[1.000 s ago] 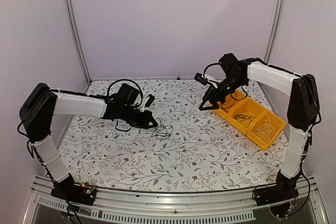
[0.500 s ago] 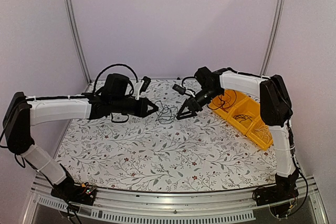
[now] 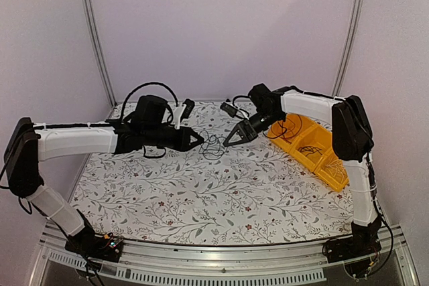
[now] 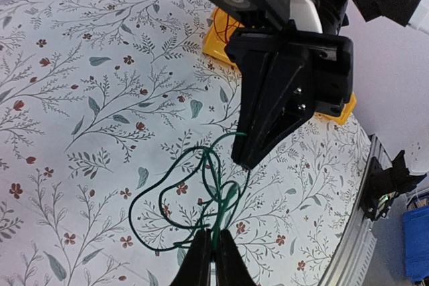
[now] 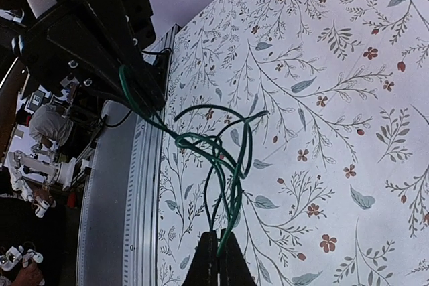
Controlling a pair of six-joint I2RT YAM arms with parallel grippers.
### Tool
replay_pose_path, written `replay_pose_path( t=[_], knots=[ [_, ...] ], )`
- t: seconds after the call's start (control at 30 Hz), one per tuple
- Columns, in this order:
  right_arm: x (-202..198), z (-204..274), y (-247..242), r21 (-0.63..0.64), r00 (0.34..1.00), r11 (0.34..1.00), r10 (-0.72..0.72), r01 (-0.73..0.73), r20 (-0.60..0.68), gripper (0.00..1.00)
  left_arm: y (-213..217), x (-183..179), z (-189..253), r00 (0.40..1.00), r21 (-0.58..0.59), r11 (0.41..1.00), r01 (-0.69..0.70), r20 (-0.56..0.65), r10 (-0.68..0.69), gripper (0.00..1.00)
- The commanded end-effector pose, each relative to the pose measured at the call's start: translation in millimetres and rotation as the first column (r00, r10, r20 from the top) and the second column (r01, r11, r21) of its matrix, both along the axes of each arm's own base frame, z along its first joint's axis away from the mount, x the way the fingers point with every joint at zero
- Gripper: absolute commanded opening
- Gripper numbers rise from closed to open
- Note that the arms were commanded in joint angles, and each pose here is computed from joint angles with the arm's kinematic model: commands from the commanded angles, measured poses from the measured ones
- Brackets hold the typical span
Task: Untangle the cables
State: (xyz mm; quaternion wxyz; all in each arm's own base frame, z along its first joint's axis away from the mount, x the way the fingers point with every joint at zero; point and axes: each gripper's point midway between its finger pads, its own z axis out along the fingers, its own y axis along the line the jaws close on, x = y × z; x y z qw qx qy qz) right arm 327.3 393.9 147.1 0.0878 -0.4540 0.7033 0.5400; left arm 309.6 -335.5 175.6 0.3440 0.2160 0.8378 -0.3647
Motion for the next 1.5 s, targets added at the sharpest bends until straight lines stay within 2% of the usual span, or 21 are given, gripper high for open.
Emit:
replay_pose_path(
  t=[0.0,0.07,0.13,0.2,0.4,0.57,0.67,0.8,1.0,1.2,1.47],
  knots=[
    [2.5,16.6,-4.1,-0.021,0.998,1.000,-0.018,0.019,0.062,0.00,11.1,8.2,-16.8,0.997,0.098,0.992,-0.077,0.000,0.077,0.00],
    [-2.7,38.6,-9.0,0.002,0.991,1.000,0.005,-0.005,0.131,0.00,33.4,23.0,-42.1,0.978,0.228,0.953,-0.200,-0.003,0.207,0.00],
    [-13.1,60.6,-15.6,0.022,0.982,0.999,0.029,-0.034,0.185,0.00,59.8,37.9,-63.5,0.942,0.351,0.879,-0.322,0.020,0.336,0.00],
    [-27.4,87.9,-24.4,0.042,0.968,0.997,0.048,-0.060,0.246,0.00,77.2,50.4,-78.7,0.905,0.403,0.821,-0.403,0.044,0.423,0.03],
    [-50.7,113.6,-47.8,-0.034,0.943,0.994,0.109,-0.104,0.315,0.00,90.7,89.3,-102.5,0.823,0.360,0.757,-0.545,0.057,0.566,0.00],
    [-58.7,139.1,-58.3,-0.042,0.916,0.992,0.123,-0.116,0.382,0.00,104.1,103.8,-131.9,0.801,0.404,0.720,-0.564,0.054,0.597,0.00],
    [-62.9,173.0,-67.7,-0.030,0.865,0.995,0.096,-0.093,0.492,0.00,123.9,99.6,-153.7,0.797,0.474,0.685,-0.552,0.059,0.601,0.00],
    [-59.0,213.5,-83.5,-0.019,0.787,1.000,0.027,-0.020,0.617,0.00,155.3,89.5,-172.4,0.776,0.510,0.657,-0.555,0.032,0.630,0.00],
    [-60.1,237.1,-106.2,-0.025,0.727,0.997,-0.037,0.074,0.685,0.00,174.4,86.0,-171.4,0.768,0.453,0.685,-0.570,-0.003,0.641,0.20],
    [-56.2,232.0,-108.1,-0.036,0.735,0.995,-0.047,0.096,0.677,0.00,168.7,90.8,-171.7,0.779,0.441,0.708,-0.552,-0.030,0.626,0.19],
    [-41.7,221.1,-110.3,-0.060,0.743,0.990,-0.059,0.132,0.667,0.00,134.2,98.8,-145.1,0.842,0.293,0.820,-0.492,-0.080,0.534,0.20]
  ],
)
